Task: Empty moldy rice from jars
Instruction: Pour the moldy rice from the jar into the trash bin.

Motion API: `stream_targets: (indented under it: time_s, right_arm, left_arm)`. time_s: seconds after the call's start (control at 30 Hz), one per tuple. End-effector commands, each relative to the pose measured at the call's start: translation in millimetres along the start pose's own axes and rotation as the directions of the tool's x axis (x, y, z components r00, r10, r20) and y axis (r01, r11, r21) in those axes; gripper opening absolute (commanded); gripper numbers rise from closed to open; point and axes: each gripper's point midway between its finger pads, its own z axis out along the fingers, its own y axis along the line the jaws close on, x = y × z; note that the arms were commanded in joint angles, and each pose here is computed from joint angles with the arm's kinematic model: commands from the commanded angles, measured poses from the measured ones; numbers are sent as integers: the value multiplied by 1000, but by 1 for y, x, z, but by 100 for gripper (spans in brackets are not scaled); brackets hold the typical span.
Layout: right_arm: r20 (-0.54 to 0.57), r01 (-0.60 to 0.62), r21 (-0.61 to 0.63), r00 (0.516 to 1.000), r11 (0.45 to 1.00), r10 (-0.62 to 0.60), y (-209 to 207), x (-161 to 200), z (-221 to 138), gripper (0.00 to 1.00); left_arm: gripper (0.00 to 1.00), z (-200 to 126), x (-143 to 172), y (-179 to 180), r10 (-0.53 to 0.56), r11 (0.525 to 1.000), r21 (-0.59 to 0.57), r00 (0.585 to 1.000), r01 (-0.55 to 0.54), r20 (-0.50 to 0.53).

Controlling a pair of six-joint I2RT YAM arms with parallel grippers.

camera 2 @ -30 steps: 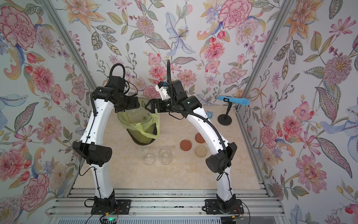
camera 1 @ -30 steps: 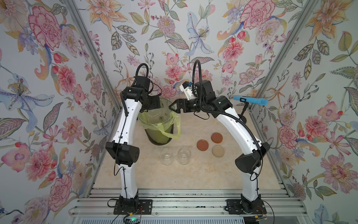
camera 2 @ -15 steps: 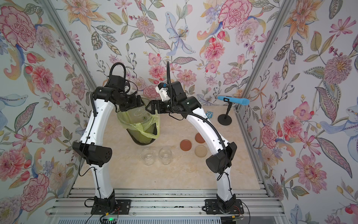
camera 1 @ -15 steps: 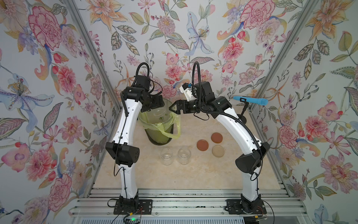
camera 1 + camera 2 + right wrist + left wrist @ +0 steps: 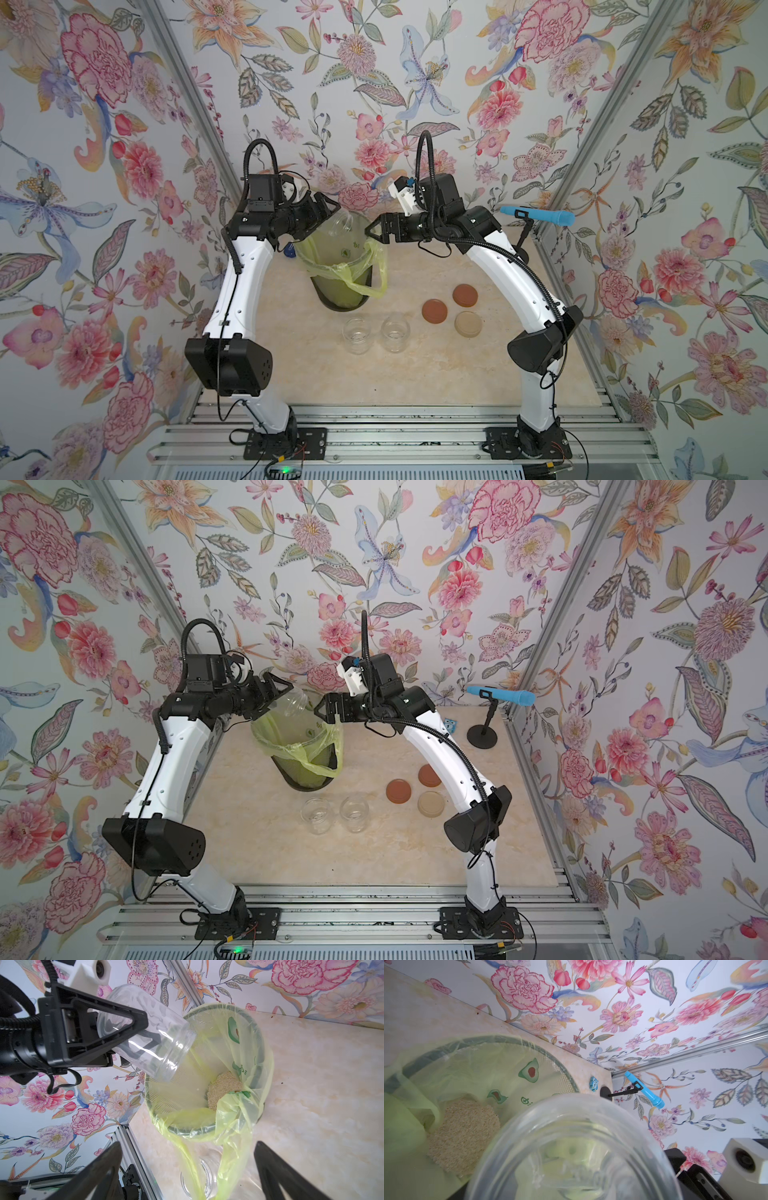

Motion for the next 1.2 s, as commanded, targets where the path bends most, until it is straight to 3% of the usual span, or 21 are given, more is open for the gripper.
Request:
stream_targets:
  time_s: [0.0, 0.2, 0.43, 0.63, 0.8, 0.9, 0.97, 1.07, 1.17]
  right_arm:
    - [21, -5, 3, 1000, 1000, 5, 4, -5, -13, 100]
    - [18, -6, 1, 1000, 1000, 6, 4, -5, -12, 100]
    - [16, -6, -1, 1000, 1000, 6, 4, -4, -11, 100]
    - [14, -6, 0, 1000, 1000, 6, 3, -3, -12, 100]
    - [15, -5, -4, 1000, 1000, 6, 5, -4, -13, 100]
    - [14, -8, -3, 1000, 1000, 8, 4, -4, -13, 100]
    - [13, -10, -2, 1000, 1000, 10, 4, -3, -13, 100]
    - [12, -16, 9, 1000, 1000, 15, 2, -1, -14, 100]
    - [8, -21, 20, 1000, 1000, 21, -1, 1, -14, 100]
  left_arm:
    - [0, -14, -21, -47, 24, 974, 221, 995, -45, 94]
    - [0, -11, -15, -46, 23, 971, 236, 998, -36, 58]
    - [0, -12, -12, -60, -91, 912, 404, 995, 69, 35]
    - [0, -11, -9, -55, -59, 927, 374, 998, 43, 32]
    - [0, -10, -9, -27, 84, 991, 106, 997, -83, 1]
    - [0, -13, -6, -2, 162, 982, -91, 984, -168, -73]
    - [0, -19, -4, 19, 199, 942, -246, 971, -227, -133]
    - [0, -27, -9, 34, 284, 845, -423, 944, -328, -166]
    - [0, -30, -19, 26, 381, 758, -526, 917, -384, -121]
